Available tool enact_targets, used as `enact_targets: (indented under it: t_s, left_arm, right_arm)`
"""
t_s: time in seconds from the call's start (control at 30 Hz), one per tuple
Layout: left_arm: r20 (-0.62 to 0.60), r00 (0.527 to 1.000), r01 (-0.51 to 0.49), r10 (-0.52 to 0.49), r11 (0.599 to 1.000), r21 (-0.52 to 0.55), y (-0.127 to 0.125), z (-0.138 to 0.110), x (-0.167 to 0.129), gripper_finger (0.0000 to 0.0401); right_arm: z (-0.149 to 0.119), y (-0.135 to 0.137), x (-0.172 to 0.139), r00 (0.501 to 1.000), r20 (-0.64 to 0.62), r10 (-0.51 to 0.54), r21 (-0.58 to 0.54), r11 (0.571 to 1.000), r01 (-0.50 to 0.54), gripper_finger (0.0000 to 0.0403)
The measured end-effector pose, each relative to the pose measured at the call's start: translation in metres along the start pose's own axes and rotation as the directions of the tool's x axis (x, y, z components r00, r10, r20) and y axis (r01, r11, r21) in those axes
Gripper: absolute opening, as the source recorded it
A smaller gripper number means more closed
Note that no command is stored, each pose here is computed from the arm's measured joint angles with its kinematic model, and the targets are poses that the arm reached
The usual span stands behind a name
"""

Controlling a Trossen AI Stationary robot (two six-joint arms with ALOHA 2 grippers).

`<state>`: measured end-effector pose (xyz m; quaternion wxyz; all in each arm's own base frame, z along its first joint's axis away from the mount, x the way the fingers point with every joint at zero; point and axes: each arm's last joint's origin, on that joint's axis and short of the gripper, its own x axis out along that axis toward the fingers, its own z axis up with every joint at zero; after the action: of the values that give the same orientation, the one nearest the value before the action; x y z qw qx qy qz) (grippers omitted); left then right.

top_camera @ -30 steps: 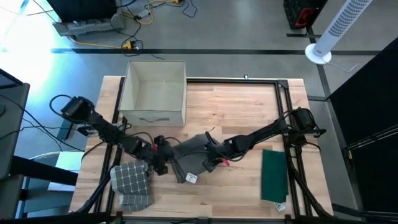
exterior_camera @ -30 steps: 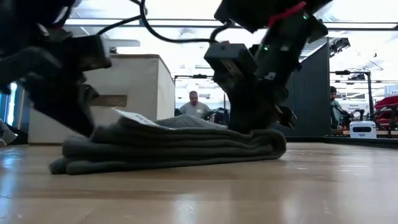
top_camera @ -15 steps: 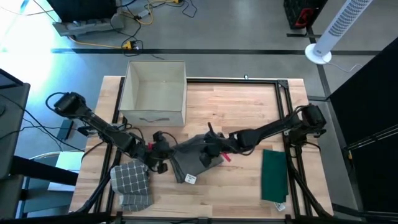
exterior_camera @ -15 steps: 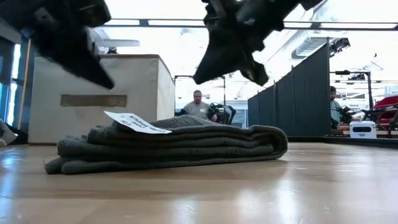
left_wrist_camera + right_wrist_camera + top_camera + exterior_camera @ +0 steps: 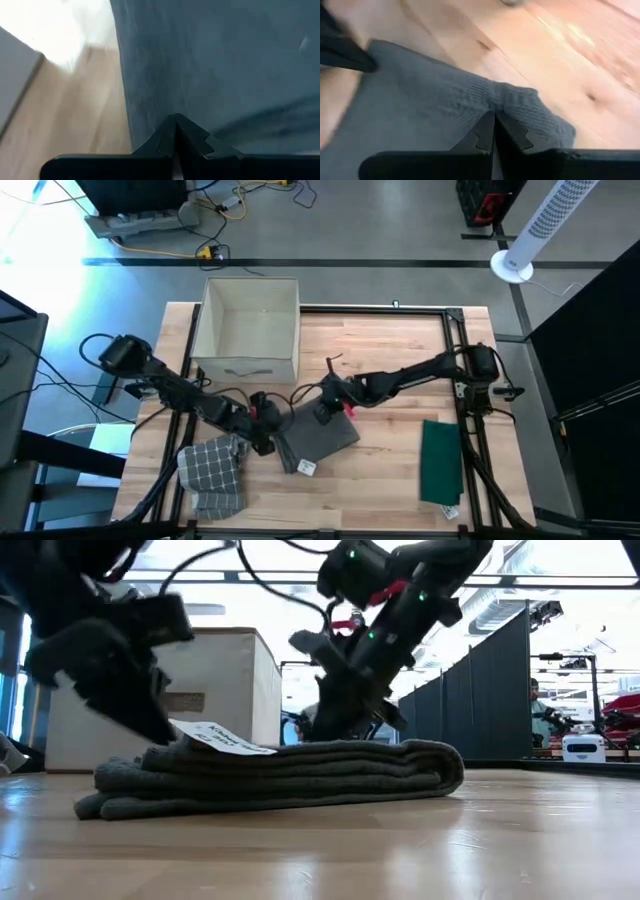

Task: Fold towel
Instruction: Fold the gray towel

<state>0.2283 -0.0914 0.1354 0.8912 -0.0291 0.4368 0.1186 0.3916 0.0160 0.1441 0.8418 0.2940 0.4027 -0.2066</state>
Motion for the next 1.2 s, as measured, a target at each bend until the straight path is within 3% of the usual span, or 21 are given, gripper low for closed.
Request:
enact_targets:
  t_s: [0.23,0.43,0.57,0.7,0.87,1.0,1.2]
  left_arm:
    - [-0.053,0.999,-0.006,0.007,1.000,0.023,-0.008,-0.011,0.002,0.0000]
    - [0.017,0.997,0.074,-0.073,0.997,-0.029,-0.007,0.008,-0.025,0.0000]
    - [0.143,0.979,0.158,-0.143,0.982,-0.101,-0.009,0.024,-0.040,0.0000]
    - [0.212,0.960,0.212,-0.185,0.971,-0.112,-0.017,0.027,-0.035,0.0000]
    - [0.154,0.974,0.187,-0.169,0.976,-0.113,-0.022,0.016,-0.015,0.0000]
    - [0.023,0.989,0.144,-0.143,0.987,-0.070,-0.022,-0.005,0.007,0.0000]
    - [-0.017,0.979,0.203,-0.205,0.977,-0.069,-0.024,-0.007,0.009,0.0000]
  right_arm:
    - [0.001,-0.003,0.001,1.000,-0.019,-0.011,-0.006,1.000,0.011,0.0000]
    - [0.008,0.028,-0.038,0.992,0.028,0.126,-0.017,0.992,-0.126,0.0000]
    - [-0.010,0.043,-0.048,0.988,-0.010,0.156,-0.021,0.988,-0.156,0.0000]
    - [-0.038,0.047,-0.045,0.988,-0.072,0.139,-0.005,0.990,-0.140,0.0000]
    - [-0.065,0.037,-0.038,0.990,-0.112,0.086,0.051,0.995,-0.080,0.0000]
    - [-0.082,0.020,-0.030,0.989,-0.141,0.047,0.099,0.995,-0.033,0.0000]
    - [-0.083,0.012,-0.034,0.982,-0.179,0.058,0.129,0.991,-0.035,0.0000]
